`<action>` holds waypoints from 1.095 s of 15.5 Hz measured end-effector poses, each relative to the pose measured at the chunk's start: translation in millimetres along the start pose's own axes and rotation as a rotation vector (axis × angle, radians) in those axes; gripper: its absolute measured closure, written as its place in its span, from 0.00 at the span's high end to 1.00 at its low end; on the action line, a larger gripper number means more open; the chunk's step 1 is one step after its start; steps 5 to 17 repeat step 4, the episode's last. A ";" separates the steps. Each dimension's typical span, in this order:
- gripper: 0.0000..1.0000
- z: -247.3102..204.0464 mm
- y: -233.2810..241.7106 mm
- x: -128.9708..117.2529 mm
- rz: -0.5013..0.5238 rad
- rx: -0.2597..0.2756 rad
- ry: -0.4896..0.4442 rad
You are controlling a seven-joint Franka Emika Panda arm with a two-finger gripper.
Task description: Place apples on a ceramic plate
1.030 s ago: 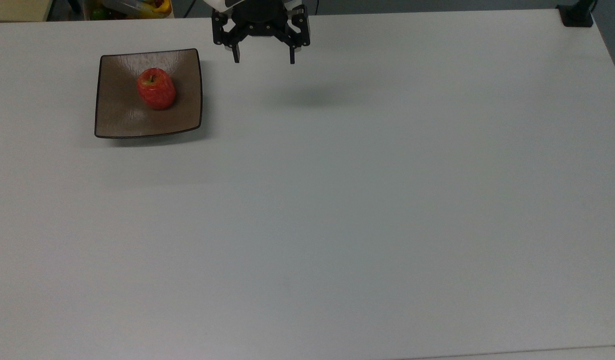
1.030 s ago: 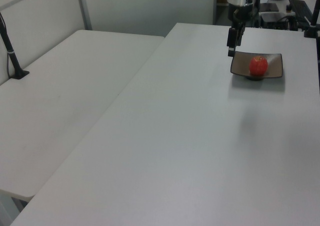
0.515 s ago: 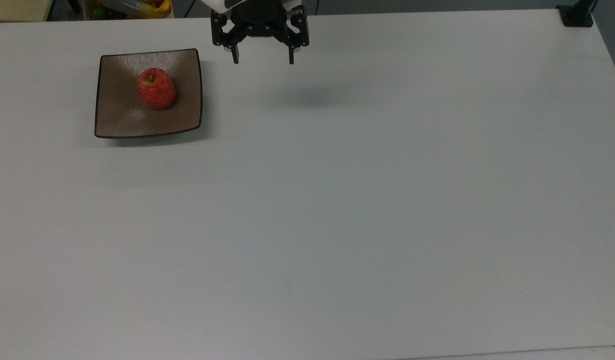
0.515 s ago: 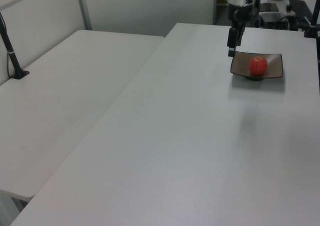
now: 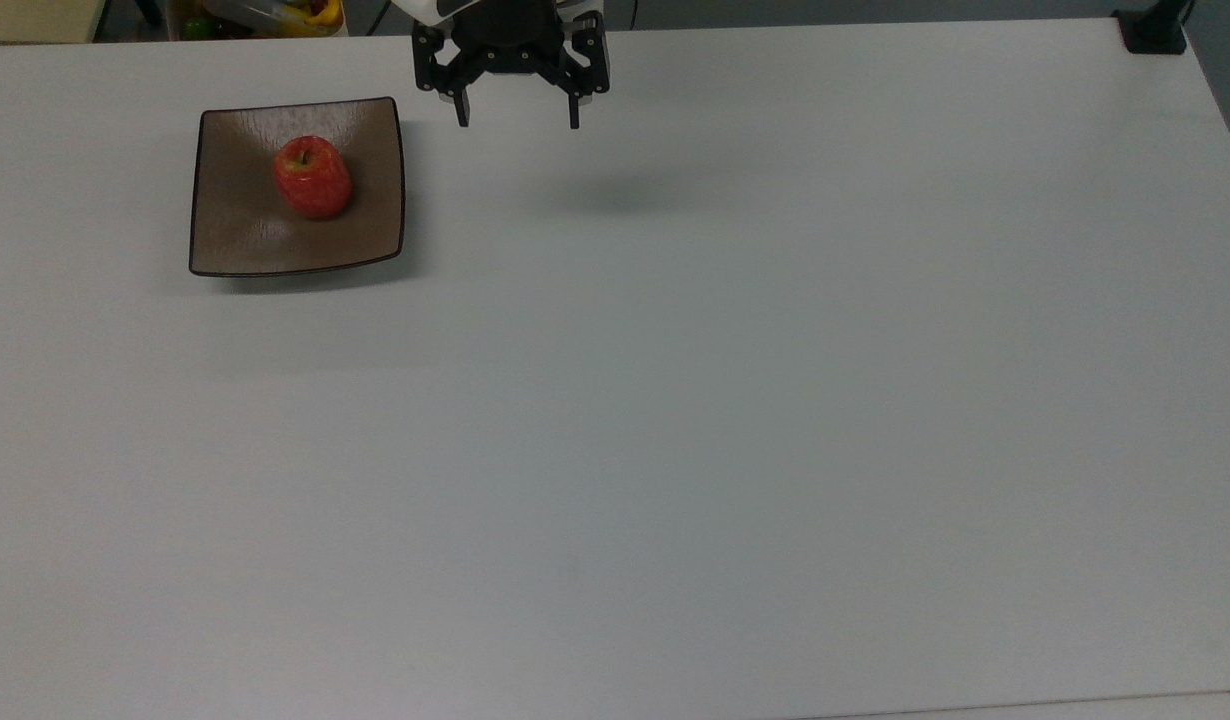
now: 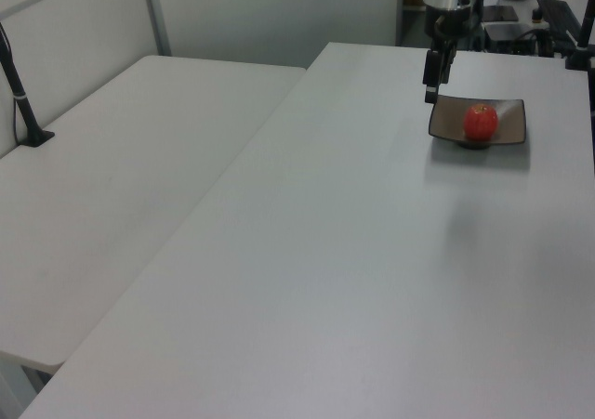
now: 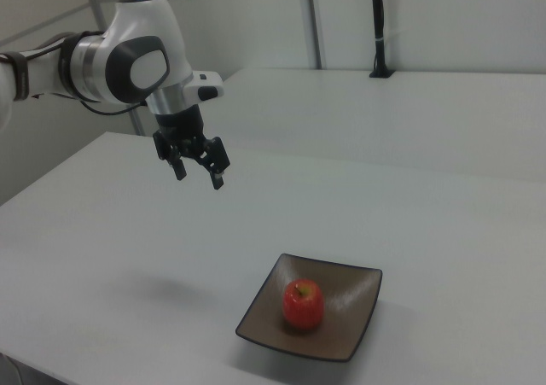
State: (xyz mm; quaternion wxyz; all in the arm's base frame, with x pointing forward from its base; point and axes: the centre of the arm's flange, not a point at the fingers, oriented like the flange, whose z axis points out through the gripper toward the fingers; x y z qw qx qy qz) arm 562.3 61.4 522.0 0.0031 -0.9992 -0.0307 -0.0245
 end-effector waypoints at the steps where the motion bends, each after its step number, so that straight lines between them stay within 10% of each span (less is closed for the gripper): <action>1: 1.00 0.0 -0.2 0.0 0.000 0.000 0.000; 17: 1.00 0.0 -1.0 0.0 -0.002 0.000 0.000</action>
